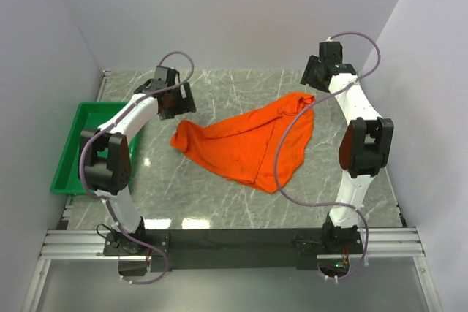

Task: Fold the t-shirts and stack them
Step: Flatten the tshirt out

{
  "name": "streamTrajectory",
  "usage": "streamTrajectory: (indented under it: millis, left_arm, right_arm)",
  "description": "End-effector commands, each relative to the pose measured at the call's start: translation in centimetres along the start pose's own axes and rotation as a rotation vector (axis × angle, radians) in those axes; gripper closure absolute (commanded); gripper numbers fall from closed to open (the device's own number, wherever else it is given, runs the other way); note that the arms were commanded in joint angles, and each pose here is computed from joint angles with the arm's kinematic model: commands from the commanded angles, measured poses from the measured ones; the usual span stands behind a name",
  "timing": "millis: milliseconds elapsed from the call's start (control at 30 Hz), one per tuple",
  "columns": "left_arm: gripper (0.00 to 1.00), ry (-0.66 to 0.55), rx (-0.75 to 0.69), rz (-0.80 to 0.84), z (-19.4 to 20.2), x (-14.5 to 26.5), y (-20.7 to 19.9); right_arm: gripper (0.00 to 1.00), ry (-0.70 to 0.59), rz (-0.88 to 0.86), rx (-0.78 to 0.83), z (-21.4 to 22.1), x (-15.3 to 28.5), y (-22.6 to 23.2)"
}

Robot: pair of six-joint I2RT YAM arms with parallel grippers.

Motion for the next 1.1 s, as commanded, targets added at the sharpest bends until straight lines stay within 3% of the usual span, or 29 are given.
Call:
streamTrajectory:
  millis: [0,167,333,433,700,900,1067]
  left_arm:
    - [0.09,-0.189,-0.136,0.029,-2.1,4.2,-4.0]
    - [0.14,-0.163,-0.383,0.128,5.7,6.7,-10.7]
    - [0.21,-0.095,-0.563,0.236,13.3,8.3,-16.6]
    - [0.25,-0.084,-0.637,0.244,15.9,8.1,-18.9]
    - [0.31,0.040,-0.796,0.248,21.7,4.5,-21.6]
    - [0.41,0.072,-0.838,0.251,23.4,3.3,-22.3]
    - [0.64,0.085,-0.853,0.220,23.8,2.9,-22.2]
  right_arm:
    - [0.31,-0.112,-0.105,-0.071,-2.6,7.5,1.0]
    - [0.22,0.021,-0.207,-0.147,4.9,8.5,-0.3]
    - [0.20,0.067,-0.207,-0.202,8.8,9.8,-1.8]
    - [0.21,0.080,-0.204,-0.264,12.1,9.8,-3.2]
    - [0.23,0.106,-0.232,-0.333,16.7,10.6,-4.8]
    - [0.24,0.164,-0.203,-0.283,19.3,10.1,-6.0]
    - [0.25,0.169,-0.195,-0.271,20.1,10.1,-6.6]
Point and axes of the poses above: each gripper's point midway between its finger pads, its own x axis back along the fingers, its own y axis along the line the jaws close on, z = x × y, the point moved 6 cm from there along x, back along the fingers, and after that the axes turned 6 degrees about -x, right-handed, at the moved point
